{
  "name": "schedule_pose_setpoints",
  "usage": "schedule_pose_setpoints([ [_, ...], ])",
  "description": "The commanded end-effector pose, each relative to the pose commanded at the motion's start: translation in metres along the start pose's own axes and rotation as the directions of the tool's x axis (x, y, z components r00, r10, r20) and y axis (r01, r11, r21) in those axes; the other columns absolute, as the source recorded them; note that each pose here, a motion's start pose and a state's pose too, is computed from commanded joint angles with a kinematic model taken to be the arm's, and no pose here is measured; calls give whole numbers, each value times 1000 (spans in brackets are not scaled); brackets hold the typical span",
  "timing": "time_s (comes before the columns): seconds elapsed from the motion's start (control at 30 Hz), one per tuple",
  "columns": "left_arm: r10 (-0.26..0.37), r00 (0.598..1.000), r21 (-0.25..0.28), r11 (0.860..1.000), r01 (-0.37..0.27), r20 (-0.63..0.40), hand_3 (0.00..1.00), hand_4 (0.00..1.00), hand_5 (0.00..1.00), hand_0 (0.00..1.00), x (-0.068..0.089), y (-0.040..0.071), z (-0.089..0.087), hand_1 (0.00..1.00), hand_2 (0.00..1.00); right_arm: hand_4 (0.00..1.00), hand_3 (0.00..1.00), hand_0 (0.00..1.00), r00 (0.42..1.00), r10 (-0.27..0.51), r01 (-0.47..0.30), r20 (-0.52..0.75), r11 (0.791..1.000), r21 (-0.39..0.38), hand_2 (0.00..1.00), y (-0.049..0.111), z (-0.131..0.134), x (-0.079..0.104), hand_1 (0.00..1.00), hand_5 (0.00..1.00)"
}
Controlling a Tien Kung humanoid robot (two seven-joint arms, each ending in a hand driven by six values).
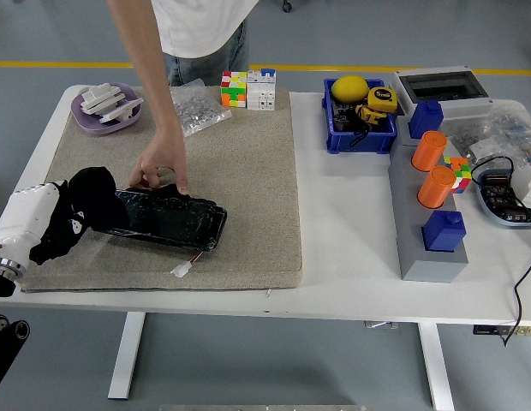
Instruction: Pick the rag up,wipe the panel,place it on the desk
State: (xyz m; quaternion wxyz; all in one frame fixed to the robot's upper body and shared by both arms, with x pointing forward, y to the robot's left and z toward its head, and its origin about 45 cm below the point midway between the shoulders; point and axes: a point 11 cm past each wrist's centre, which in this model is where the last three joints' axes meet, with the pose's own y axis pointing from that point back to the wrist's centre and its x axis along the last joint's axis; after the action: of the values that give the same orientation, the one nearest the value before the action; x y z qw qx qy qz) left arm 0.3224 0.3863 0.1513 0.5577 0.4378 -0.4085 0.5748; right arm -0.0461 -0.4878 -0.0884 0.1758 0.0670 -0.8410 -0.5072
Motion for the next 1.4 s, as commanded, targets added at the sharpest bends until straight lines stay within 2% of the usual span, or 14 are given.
schedule_pose_setpoints([
  [0.3,-7,999,-61,998,5,-33,509,284,2,244,-6,0,21,289,557,998,604,757,1000,-8,8,-19,1000,-18,672,0,6,-1,619,499],
  [0.6,-45,997,-167,985,35,-55,508,297,2,244,-15,4,62,289,556,998,604,758,999,-11,9,-30,999,-47,672,1,15,0,621,499],
  [0.7,-68,995,-207,977,52,-70,508,297,2,244,-22,7,76,289,556,998,604,758,999,-11,9,-38,999,-51,672,1,16,2,621,499],
  [0.87,-101,992,-265,961,78,-75,507,298,2,244,-29,9,87,288,555,998,605,759,997,-15,12,-69,999,-45,672,0,10,6,622,501],
  [1.1,-141,988,-310,944,116,-59,504,279,2,246,-36,13,102,285,552,998,605,760,997,-15,11,-75,999,-53,675,0,8,9,622,501],
  [1.4,-193,979,-393,907,153,-64,513,322,2,245,-48,27,138,291,557,998,608,760,997,-17,13,-74,998,-58,673,0,10,8,622,504],
])
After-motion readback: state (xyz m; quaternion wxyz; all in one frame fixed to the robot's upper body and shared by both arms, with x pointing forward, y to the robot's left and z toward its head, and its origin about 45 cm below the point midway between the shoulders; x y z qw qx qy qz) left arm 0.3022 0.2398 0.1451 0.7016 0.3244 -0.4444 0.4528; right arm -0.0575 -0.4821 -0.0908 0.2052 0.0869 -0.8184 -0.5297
